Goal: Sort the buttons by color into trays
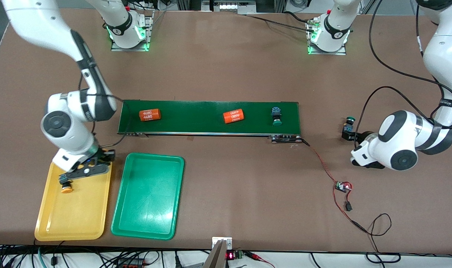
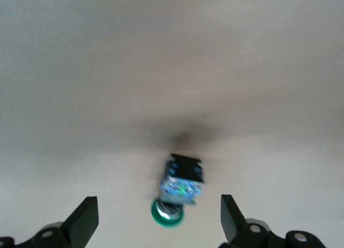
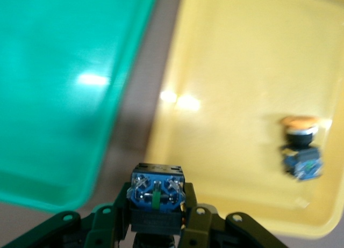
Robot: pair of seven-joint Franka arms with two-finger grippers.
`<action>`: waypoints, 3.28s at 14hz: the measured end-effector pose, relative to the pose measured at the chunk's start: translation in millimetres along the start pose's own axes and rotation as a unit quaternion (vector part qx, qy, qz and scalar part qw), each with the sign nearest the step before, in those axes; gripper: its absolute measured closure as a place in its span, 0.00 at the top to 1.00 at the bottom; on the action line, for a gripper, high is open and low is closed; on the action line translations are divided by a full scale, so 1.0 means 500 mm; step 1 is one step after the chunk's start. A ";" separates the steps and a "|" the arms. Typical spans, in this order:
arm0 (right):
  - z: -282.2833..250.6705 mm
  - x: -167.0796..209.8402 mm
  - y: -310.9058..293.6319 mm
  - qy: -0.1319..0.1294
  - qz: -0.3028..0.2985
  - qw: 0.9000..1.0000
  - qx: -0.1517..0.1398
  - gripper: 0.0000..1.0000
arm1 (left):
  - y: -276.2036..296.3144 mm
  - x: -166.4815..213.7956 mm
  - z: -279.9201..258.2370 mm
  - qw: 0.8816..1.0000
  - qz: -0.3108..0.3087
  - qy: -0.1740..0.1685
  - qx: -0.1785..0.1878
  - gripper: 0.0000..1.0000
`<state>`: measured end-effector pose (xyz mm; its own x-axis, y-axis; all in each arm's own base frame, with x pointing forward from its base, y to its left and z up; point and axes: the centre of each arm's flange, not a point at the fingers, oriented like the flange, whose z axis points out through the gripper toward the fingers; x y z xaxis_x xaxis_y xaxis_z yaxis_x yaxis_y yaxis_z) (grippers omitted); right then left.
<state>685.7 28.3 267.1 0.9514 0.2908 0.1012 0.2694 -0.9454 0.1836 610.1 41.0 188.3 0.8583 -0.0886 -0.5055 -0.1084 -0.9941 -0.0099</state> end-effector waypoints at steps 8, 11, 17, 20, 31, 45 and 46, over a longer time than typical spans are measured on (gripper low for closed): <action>0.143 0.003 0.105 0.040 -0.034 0.999 -0.004 0.41 | 0.004 -0.060 0.097 0.997 0.035 0.055 -0.038 0.96; 0.164 0.002 0.107 0.047 -0.034 0.998 -0.004 0.47 | 0.021 -0.066 0.110 0.997 0.044 0.054 -0.037 0.59; 0.136 0.016 0.115 0.060 -0.036 0.997 -0.010 0.93 | 0.051 -0.082 -0.001 0.997 0.057 0.054 -0.015 0.42; 0.069 0.018 0.110 0.047 -0.035 0.998 -0.008 1.00 | 0.126 -0.096 -0.107 0.996 0.074 0.056 0.005 0.42; -0.269 -0.054 -0.101 -0.056 0.063 0.995 0.056 1.00 | 0.559 -0.117 -0.139 0.998 0.005 0.053 -0.031 0.42; -0.359 -0.092 -0.184 -0.074 0.074 0.993 0.051 1.00 | 0.527 -0.085 -0.237 0.995 -0.078 0.059 -0.029 1.00; -0.360 -0.092 -0.186 -0.074 0.074 0.993 0.051 1.00 | 0.508 -0.086 -0.278 0.993 -0.087 0.066 -0.033 1.00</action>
<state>590.0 129.4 421.3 0.9911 0.1309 -0.0261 0.1325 -0.9882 0.0766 615.5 -216.5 327.3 0.9203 0.0808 -0.3827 0.0758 -0.9967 -0.0281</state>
